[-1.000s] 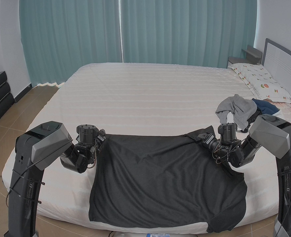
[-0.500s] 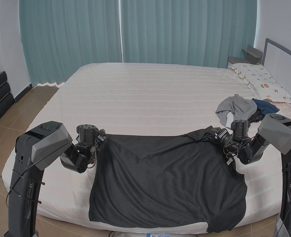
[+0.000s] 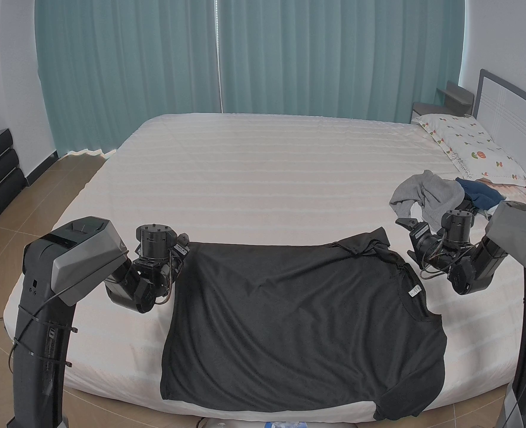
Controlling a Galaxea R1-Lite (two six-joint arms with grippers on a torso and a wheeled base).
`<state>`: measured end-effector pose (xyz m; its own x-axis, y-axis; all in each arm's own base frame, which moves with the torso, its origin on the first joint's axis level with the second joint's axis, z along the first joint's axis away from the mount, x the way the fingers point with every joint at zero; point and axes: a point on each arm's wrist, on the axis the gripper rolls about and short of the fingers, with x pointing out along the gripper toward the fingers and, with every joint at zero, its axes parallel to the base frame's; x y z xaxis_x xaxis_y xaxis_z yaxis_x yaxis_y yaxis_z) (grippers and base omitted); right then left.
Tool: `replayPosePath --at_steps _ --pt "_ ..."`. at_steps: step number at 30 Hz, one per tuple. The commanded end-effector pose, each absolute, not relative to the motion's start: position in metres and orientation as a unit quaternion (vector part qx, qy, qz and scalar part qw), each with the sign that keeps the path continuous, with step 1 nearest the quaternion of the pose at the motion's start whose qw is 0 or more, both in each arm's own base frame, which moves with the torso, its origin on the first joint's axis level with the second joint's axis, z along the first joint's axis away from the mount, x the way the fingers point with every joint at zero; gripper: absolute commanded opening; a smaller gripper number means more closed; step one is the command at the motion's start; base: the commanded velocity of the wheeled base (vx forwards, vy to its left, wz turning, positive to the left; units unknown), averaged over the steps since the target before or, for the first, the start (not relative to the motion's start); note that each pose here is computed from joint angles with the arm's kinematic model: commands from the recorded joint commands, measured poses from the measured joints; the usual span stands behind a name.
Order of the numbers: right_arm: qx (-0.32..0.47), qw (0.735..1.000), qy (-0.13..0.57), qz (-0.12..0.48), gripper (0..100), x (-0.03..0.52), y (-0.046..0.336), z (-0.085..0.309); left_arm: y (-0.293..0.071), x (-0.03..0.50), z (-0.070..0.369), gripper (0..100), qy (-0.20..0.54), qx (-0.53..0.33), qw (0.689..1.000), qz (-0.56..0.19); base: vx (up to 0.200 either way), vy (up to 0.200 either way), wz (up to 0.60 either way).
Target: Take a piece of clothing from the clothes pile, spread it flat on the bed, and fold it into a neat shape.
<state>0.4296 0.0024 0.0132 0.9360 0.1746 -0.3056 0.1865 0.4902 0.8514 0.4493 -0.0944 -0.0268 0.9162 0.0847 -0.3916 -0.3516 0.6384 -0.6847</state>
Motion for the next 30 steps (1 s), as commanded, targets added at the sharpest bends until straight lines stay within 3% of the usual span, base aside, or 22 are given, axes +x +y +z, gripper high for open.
replayPosePath --at_steps 1,8,17,30 --pt "0.516 0.839 0.173 0.004 100 0.416 -0.011 0.028 -0.098 0.442 -0.015 100 0.164 -0.413 0.888 0.116 0.000 0.000 0.00" --pt "0.515 0.838 0.181 0.003 100 0.416 -0.008 0.023 -0.111 0.432 -0.018 100 0.182 -0.407 0.889 0.107 0.000 0.000 0.00" --pt "0.510 0.839 0.191 -0.001 100 0.415 -0.006 0.016 -0.116 0.429 -0.018 100 0.188 -0.404 0.889 0.103 0.000 -0.200 0.00" --pt "0.460 0.859 0.225 0.000 100 0.410 0.002 -0.005 -0.116 0.429 -0.020 100 0.189 -0.400 0.891 0.103 0.000 0.000 0.00"
